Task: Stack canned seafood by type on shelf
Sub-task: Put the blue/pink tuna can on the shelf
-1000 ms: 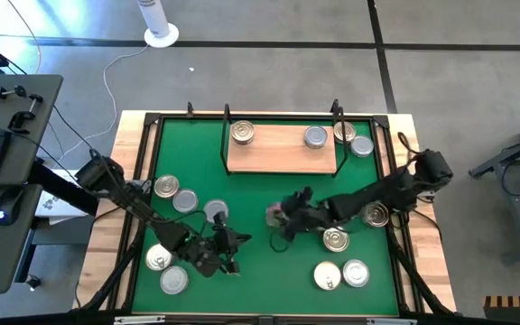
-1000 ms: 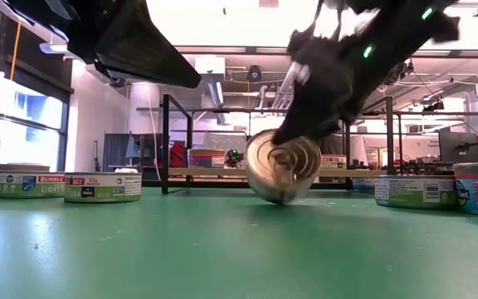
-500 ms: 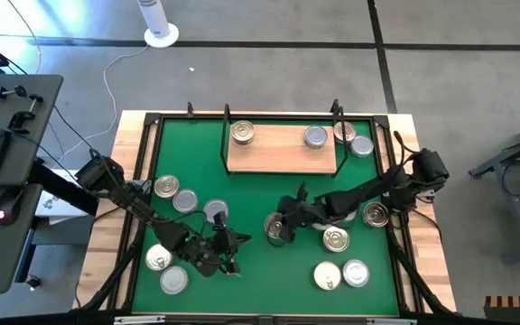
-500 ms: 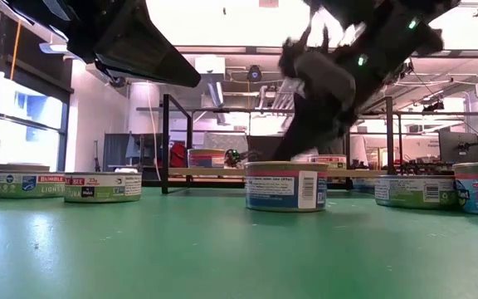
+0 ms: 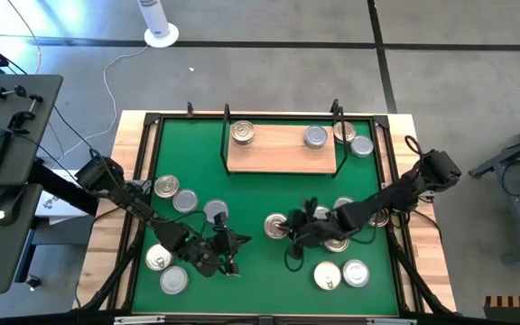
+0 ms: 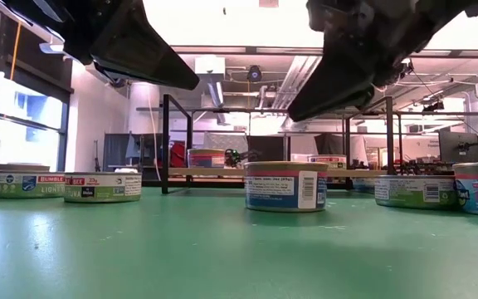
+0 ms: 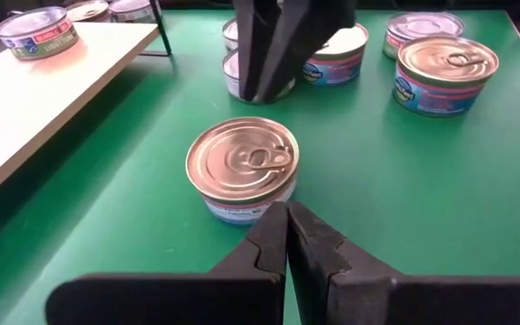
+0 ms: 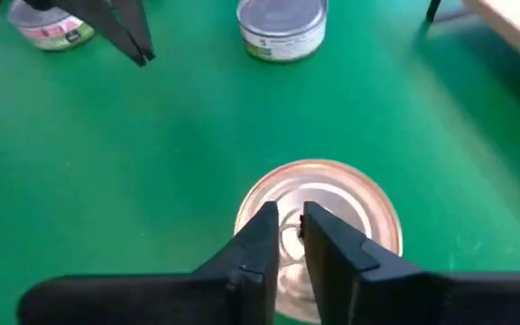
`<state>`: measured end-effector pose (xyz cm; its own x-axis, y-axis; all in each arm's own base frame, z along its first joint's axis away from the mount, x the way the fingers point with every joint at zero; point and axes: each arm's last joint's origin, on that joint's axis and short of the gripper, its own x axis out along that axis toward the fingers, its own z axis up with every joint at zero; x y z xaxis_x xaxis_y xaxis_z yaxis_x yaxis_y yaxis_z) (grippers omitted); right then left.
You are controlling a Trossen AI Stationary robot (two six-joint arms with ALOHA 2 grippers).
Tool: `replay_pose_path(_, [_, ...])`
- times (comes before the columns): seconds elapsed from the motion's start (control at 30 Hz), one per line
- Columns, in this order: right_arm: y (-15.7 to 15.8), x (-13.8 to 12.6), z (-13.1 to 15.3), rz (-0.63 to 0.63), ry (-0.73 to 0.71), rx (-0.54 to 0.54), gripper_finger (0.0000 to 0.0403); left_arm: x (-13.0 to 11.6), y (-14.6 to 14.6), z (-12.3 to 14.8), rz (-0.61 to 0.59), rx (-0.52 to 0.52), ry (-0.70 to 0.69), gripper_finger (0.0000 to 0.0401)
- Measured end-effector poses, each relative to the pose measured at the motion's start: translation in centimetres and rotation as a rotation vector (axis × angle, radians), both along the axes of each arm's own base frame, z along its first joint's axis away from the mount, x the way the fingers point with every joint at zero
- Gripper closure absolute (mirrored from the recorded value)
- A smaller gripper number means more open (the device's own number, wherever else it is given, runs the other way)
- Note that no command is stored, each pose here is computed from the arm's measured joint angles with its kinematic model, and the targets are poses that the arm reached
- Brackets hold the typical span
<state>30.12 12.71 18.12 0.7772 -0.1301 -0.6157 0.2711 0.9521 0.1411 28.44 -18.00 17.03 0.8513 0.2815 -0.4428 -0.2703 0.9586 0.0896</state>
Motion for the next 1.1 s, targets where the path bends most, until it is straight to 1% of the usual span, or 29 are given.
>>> replay_pose_path(0.1, [0.5,-0.2,0.0,-0.009,-0.006,0.033,0.0316,0.0,0.0,0.0,0.0,-0.001,0.0,0.0401])
replay_pose_path(0.3, [0.4,0.0,0.2,-0.066,-0.054,0.0,0.0242,0.0,0.0,0.0,-0.001,0.0,0.0,0.0401])
replay_pose_path(0.47, [-0.2,0.4,0.4,-0.079,-0.074,0.021,0.0206,0.0,0.0,0.0,-0.001,-0.001,0.0,0.0401])
replay_pose_path(0.57, [-0.4,0.6,0.4,-0.073,-0.076,0.032,0.0199,0.0,0.0,0.0,-0.001,-0.001,0.0,0.0401])
replay_pose_path(1.1, [-0.5,0.7,0.4,-0.06,-0.072,0.044,0.0198,0.0,0.0,0.0,0.0,-0.001,0.0,0.0401])
